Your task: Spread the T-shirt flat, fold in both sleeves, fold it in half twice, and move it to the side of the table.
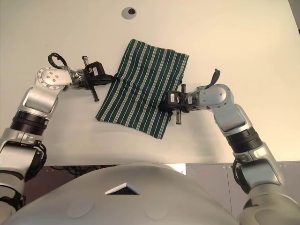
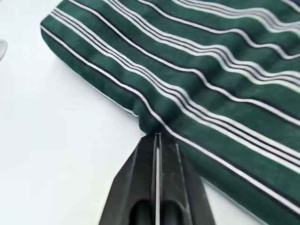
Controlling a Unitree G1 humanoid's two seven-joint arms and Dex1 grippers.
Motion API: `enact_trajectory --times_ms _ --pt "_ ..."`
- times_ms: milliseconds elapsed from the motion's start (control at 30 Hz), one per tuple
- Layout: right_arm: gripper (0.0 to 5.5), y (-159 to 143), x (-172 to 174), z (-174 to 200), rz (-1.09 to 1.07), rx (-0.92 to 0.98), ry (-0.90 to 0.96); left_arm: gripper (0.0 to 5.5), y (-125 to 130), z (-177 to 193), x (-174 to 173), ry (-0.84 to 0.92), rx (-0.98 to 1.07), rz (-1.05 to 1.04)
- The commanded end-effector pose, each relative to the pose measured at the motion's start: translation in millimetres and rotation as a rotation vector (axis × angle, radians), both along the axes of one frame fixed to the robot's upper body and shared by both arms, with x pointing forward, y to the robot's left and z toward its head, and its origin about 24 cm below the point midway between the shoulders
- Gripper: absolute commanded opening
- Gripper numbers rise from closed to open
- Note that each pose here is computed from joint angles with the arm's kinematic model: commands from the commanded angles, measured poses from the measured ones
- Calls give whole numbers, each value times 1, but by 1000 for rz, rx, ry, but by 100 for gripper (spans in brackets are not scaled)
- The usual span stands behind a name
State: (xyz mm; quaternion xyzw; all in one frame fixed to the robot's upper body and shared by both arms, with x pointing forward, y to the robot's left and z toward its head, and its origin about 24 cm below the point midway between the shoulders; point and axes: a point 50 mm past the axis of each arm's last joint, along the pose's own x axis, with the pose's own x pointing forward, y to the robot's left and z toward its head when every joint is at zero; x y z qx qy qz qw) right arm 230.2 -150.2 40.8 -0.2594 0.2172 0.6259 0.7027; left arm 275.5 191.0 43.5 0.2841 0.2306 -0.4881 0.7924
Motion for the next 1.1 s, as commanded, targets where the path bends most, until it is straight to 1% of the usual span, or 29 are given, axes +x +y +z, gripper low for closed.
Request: enact_trajectory --times_ms 33,100,200,267,367,433,567,700,800,967,1100 --pt "77 -23 4 -3 -70 -89 8 55 10 16 -7 -27 -72 32" --pt "108 -27 8 6 -93 -72 -41 86 14 27 -11 -92 -86 27" --pt "161 -32 6 31 -124 11 -149 135 27 29 -26 -181 15 -38" --pt "180 -42 -4 47 -107 21 -226 139 39 24 -43 -199 113 -117" --pt "180 -56 -21 54 -4 -61 -344 139 49 18 -67 -232 226 -268" --pt "180 -63 -33 47 111 -149 -403 139 50 14 -77 -262 263 -357" --pt "180 -69 -53 23 242 -219 -431 139 47 7 -82 -288 288 -450" --pt "180 -53 -64 11 311 -169 -472 139 34 1 -78 -305 272 -499" --pt "180 -40 -62 7 315 -127 -531 139 24 -3 -73 -315 262 -547" --pt "180 -31 -61 4 358 -126 -569 139 18 -5 -70 -331 273 -616" --pt "122 -17 -63 10 385 -129 -565 139 15 -5 -69 -327 276 -684"
